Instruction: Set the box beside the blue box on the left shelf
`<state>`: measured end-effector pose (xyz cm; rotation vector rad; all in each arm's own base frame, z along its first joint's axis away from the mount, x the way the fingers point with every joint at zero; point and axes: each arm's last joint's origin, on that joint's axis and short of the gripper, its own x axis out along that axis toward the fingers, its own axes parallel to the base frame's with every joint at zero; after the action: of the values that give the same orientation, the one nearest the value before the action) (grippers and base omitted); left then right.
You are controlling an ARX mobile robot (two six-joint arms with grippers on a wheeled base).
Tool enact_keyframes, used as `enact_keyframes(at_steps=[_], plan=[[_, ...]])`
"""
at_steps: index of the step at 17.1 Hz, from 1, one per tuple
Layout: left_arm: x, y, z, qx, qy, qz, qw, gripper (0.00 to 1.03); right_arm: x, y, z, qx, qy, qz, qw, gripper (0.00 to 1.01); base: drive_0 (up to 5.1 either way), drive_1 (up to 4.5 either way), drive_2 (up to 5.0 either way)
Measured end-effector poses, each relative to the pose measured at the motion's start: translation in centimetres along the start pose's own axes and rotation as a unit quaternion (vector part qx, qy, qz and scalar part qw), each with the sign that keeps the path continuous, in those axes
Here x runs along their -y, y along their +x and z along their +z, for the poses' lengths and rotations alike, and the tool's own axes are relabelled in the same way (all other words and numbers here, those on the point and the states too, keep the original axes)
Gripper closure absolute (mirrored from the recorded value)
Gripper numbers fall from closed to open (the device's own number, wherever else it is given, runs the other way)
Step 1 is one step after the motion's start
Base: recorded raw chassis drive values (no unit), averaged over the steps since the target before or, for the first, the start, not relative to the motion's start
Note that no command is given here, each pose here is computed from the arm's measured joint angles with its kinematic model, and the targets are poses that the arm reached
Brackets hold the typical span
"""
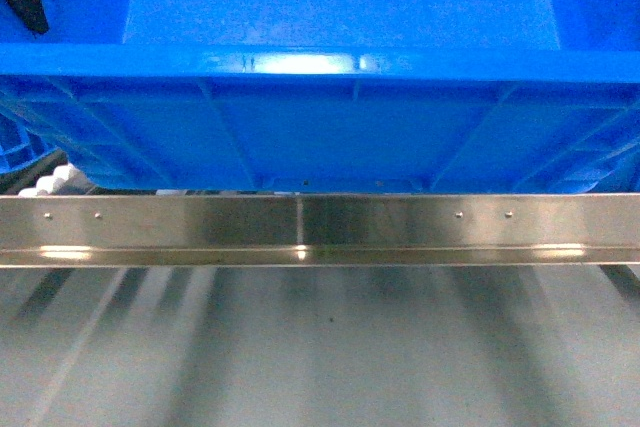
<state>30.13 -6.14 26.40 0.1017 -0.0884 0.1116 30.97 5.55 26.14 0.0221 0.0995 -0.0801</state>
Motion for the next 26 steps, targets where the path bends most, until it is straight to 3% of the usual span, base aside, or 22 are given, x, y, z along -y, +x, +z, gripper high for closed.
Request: enact_keyframes(at_steps=[14,26], plan=[[0.0,0.0,0.03,0.001,0.0,0.0,1.0,0.84,0.01,0.0,-0.03,-0.002,0.0,-0.001,1.0,0.8,0.1,4.34,-4.1],[0.0,0.0,-0.01,0.0,0.001,0.0,1.0,0.84,0.0,0.03,-0.08,-0.002,0.0,0.0,1.0,0.8,0.0,0.13,-0.1]])
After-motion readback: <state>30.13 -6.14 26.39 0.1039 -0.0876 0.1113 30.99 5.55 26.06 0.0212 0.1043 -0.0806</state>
